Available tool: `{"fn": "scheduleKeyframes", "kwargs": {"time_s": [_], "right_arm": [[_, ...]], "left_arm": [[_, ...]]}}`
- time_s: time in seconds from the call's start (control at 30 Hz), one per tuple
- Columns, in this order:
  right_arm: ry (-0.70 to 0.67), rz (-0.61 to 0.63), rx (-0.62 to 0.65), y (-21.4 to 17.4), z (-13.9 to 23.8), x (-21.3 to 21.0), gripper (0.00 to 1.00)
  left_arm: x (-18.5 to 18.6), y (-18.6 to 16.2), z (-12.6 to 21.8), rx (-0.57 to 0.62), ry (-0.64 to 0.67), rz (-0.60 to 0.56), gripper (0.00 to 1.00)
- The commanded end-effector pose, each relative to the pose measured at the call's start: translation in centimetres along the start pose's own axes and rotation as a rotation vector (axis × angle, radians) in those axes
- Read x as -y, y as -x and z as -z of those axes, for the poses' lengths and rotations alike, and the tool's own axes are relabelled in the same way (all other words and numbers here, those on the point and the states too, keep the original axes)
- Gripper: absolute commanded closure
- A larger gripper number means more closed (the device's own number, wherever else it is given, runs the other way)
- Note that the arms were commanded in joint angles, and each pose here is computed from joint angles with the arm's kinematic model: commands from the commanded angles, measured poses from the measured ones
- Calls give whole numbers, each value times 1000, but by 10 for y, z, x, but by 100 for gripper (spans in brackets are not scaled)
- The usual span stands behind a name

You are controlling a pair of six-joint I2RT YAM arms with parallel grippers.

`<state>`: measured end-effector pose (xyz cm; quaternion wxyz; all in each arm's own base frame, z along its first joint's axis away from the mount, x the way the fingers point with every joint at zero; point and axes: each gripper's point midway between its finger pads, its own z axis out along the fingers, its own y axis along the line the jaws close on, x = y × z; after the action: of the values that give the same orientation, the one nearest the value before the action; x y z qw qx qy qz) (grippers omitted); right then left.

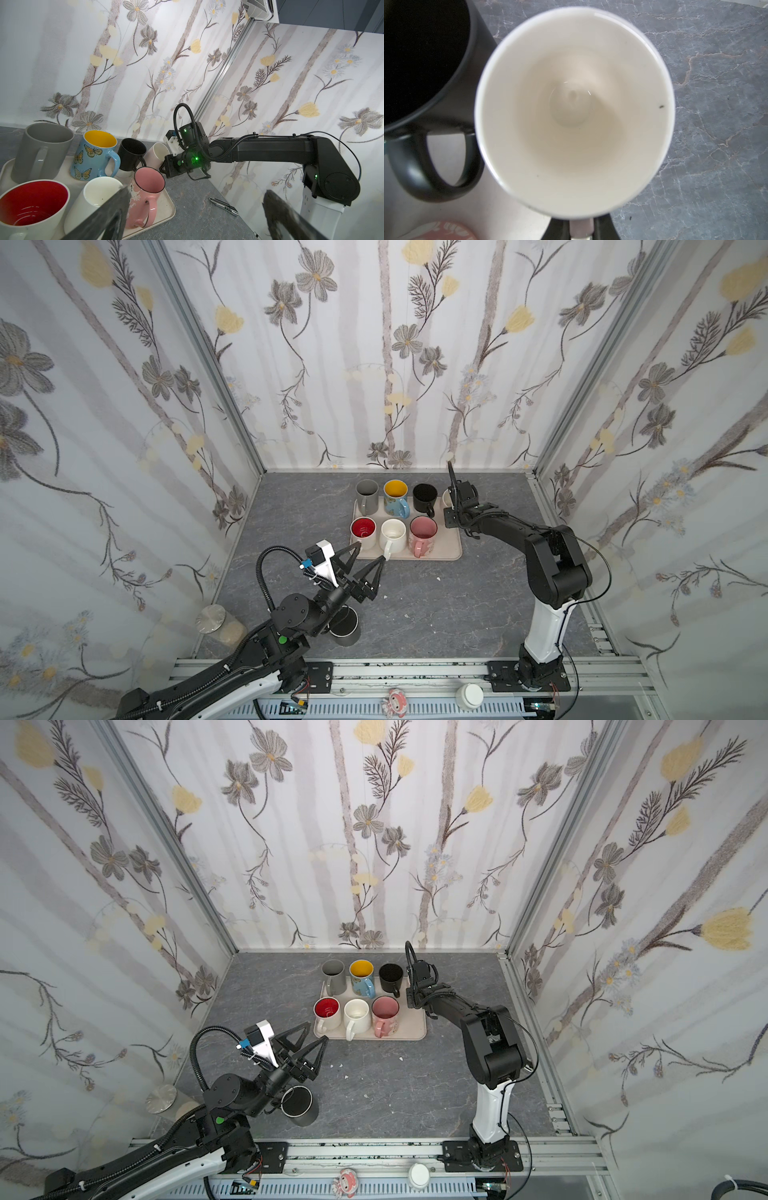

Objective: Turn the mug right side up
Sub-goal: 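Set the pale pink mug upright at the tray's far corner with the right gripper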

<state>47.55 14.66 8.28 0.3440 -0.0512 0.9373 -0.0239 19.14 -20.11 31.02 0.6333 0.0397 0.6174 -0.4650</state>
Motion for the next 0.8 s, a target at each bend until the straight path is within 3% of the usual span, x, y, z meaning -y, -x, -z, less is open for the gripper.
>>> {"fn": "scheduleKeyframes", "kwargs": {"time_s": [0.0, 0.27, 0.43, 0.57, 0.77], "right_arm": [[11, 3, 38, 16, -1, -4, 100], [-2, 15, -10, 11, -6, -4, 100], [1, 3, 3, 17, 0, -4, 68], [7, -15, 32, 25, 12, -2, 48], [41, -61, 118, 38, 42, 1, 35]], "left_arm": [[-5, 0, 1, 9, 21, -7, 0], [-5, -1, 1, 7, 19, -8, 0], [-4, 1, 1, 6, 17, -9, 0], [-5, 2, 2, 8, 23, -7, 0], [-6, 3, 3, 10, 36, -1, 0]]}}
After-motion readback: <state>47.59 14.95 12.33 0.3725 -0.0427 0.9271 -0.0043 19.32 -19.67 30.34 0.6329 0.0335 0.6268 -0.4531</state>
